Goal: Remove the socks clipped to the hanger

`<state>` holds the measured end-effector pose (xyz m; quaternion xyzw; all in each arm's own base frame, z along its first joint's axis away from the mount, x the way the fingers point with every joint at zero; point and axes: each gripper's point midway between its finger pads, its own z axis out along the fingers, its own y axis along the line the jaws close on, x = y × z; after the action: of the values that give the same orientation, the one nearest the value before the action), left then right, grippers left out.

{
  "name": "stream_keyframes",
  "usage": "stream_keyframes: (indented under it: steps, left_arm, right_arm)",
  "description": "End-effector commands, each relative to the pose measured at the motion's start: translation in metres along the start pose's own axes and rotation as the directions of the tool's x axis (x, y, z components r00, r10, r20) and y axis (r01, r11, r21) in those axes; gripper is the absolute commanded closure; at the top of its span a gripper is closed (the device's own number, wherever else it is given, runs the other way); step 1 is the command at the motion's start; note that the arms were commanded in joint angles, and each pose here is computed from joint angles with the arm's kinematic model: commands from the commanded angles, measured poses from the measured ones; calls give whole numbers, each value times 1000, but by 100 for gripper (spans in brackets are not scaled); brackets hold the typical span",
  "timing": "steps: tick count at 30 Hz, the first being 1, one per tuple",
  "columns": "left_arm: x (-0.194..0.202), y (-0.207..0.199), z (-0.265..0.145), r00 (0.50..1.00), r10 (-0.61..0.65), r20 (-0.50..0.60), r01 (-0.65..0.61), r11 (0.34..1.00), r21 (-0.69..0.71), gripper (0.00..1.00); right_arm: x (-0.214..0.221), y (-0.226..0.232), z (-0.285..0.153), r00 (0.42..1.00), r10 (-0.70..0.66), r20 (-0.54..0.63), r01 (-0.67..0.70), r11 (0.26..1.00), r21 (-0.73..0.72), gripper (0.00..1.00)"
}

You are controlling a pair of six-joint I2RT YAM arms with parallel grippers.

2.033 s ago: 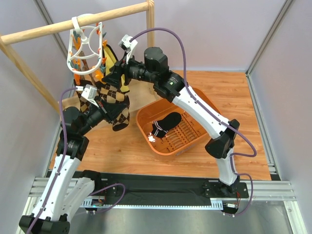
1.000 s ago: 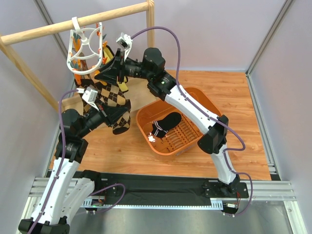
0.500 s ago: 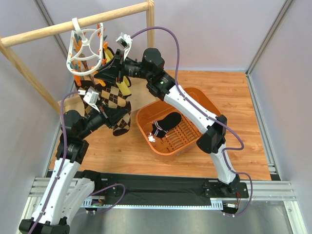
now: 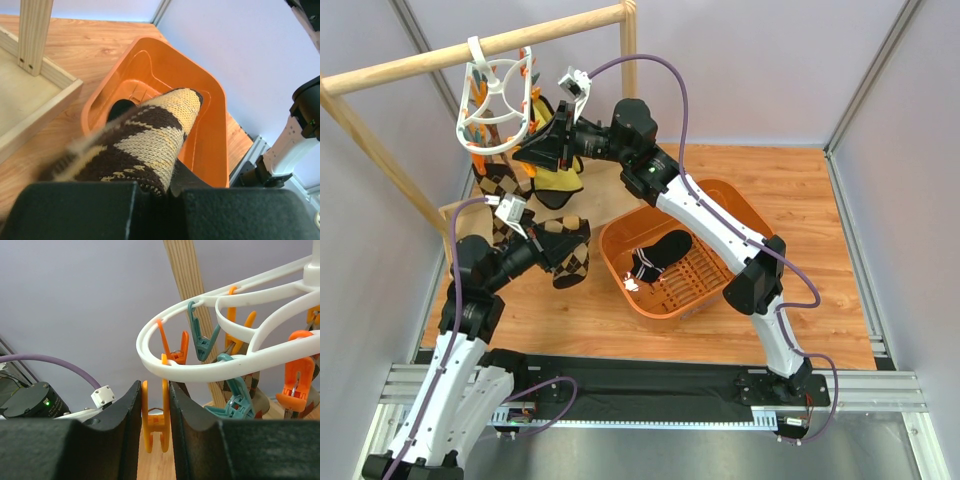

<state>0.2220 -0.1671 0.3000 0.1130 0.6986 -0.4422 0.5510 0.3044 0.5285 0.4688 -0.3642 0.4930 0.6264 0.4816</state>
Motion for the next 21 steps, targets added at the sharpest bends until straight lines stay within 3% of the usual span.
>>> stream_keyframes:
  steps: [1,3,5,8,13,17,20,21]
  left_arm:
    - [-9,-10,-1,999,-3,36,2,1000,28,100]
    - [-12,-14,-1,999,-6,49,4,999,49,100]
    - [-12,-16,-1,998,-27,50,24,998,57,100]
    - [-13,-16,-2,997,-42,58,39,998,49,100]
    - [-14,-10,-3,995,-58,79,57,998,13,100]
    - [-13,-11,-1,994,-71,78,70,997,13,100]
    - [-14,-16,2,995,-67,80,66,998,17,100]
    - [-14,-18,3,995,-63,80,62,998,19,100]
  right_arm:
    - [-27,13,-3,998,-21,55,21,1000,-11,100]
    - [-30,13,-5,998,-16,62,15,1000,6,93]
    - [-30,14,-8,998,-14,62,13,1000,20,73]
    - [-32,11,-15,997,-10,72,7,999,49,52]
    - [-36,15,-28,998,-6,65,2,998,66,34]
    - [-36,20,-47,998,-13,56,7,994,112,25]
    - [-36,24,-72,999,-8,39,1,982,188,10]
    - [-33,9,-82,999,3,47,-17,958,286,6]
